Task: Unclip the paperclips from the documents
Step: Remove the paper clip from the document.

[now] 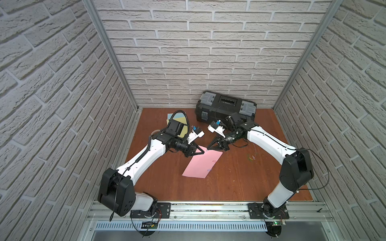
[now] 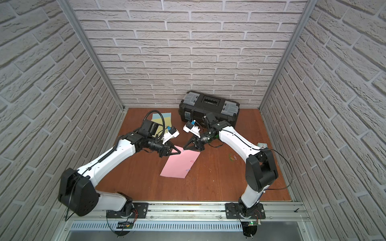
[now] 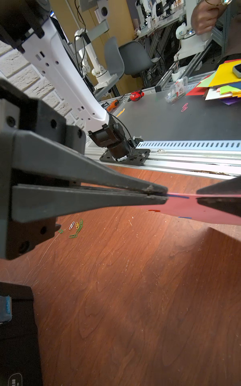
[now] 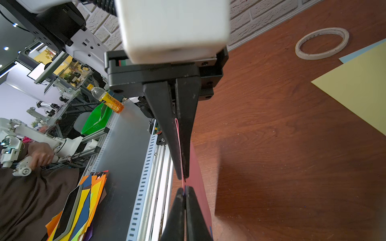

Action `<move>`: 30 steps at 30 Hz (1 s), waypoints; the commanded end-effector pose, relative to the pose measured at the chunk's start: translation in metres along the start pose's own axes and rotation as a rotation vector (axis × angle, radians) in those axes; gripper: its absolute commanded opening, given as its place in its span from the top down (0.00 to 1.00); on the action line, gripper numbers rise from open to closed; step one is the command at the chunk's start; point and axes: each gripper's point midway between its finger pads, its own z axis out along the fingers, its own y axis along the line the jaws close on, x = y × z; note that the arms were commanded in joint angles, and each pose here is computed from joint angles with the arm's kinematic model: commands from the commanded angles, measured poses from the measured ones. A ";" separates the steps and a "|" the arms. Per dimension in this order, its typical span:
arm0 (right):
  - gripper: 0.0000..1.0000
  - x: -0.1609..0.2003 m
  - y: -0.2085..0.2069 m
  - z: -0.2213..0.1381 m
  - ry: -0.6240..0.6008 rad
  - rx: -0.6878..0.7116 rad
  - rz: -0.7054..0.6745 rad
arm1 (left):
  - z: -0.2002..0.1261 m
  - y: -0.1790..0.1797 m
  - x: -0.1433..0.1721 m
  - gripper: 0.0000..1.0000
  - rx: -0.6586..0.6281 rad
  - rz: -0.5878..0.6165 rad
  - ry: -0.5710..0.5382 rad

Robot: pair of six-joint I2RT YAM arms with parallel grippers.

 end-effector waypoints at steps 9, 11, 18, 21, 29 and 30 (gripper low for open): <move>0.94 -0.016 0.002 -0.009 -0.051 -0.010 -0.041 | 0.001 -0.004 0.000 1.00 0.017 0.020 0.014; 0.94 -0.017 0.001 -0.011 -0.054 -0.005 -0.042 | 0.001 -0.004 0.000 1.00 0.016 0.019 0.015; 0.94 -0.024 -0.005 -0.023 -0.087 0.043 -0.040 | 0.001 -0.004 0.000 1.00 0.012 0.021 0.017; 0.95 -0.024 -0.012 -0.030 -0.100 0.083 -0.016 | 0.000 -0.003 -0.002 1.00 0.005 0.026 0.015; 0.96 0.007 -0.058 -0.067 -0.160 0.378 0.190 | -0.006 0.003 -0.008 1.00 -0.036 0.041 -0.019; 0.96 0.013 -0.066 -0.076 -0.179 0.432 0.230 | -0.006 0.004 -0.011 1.00 -0.045 0.046 -0.030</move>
